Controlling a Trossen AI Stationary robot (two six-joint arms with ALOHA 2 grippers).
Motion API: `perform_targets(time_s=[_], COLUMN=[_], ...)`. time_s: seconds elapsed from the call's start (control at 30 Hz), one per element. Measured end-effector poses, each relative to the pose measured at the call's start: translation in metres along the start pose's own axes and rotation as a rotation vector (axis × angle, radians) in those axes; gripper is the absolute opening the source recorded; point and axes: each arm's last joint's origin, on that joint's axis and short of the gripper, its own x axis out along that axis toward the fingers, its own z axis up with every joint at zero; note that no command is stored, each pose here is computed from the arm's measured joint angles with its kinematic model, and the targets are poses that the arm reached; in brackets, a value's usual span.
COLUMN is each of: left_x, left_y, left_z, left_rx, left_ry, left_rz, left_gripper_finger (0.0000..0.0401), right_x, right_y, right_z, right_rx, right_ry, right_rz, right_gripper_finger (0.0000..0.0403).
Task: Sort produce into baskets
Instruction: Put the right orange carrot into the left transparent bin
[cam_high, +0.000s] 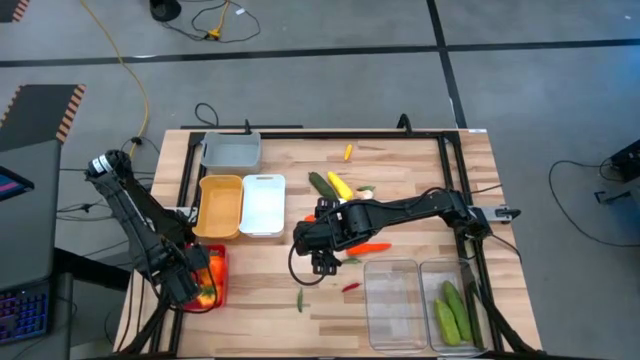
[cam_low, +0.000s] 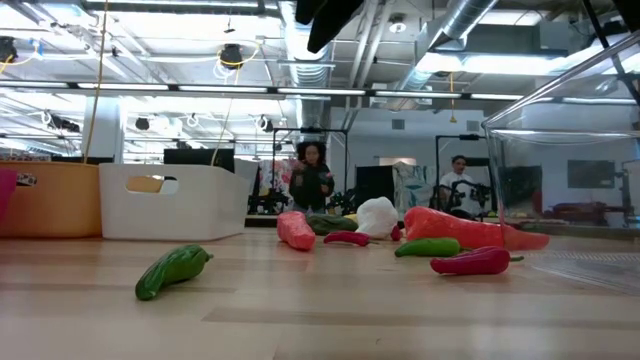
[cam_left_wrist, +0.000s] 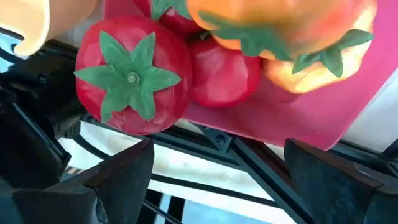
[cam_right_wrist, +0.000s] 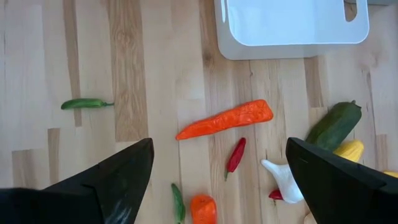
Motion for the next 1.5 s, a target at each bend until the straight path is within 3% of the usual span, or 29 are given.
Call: perform_targets(time_s=[0.23,0.5,0.73,1.03,1.2,1.4,1.5], left_x=[-0.015,-0.044,-0.052,-0.056,-0.057,-0.058,-0.058], left_y=[-0.004,-0.009,-0.012,-0.014,-0.015,-0.015,-0.015], left_z=[0.000,0.004,0.011,0.015,0.017,0.017,0.018], left_rx=[0.022,0.052,0.063,0.125,0.111,0.109,0.111], left_ry=[-0.087,-0.365,-0.610,-0.800,-0.849,-0.869,-0.887], left_rz=[-0.032,-0.068,-0.044,0.020,0.017,0.028,0.034], left_gripper_finger=[0.0346,0.0346,0.0346,0.0346,0.0346,0.0346,0.0346], right_x=[-0.001,-0.003,-0.012,-0.076,-0.108,-0.098,-0.075], right_y=[-0.001,-0.002,-0.007,-0.029,-0.041,-0.053,-0.058], right_z=[-0.003,-0.007,-0.014,-0.031,-0.047,-0.080,-0.096], right_rx=[-0.016,-0.055,-0.091,-0.022,0.046,0.133,0.186], right_ry=[0.026,0.066,0.116,0.028,-0.056,-0.069,-0.130], right_rz=[-0.005,-0.011,-0.018,-0.026,-0.145,-0.172,-0.100], right_gripper_finger=[0.0392,0.0392,0.0392,0.0392,0.0392,0.0392,0.0392])
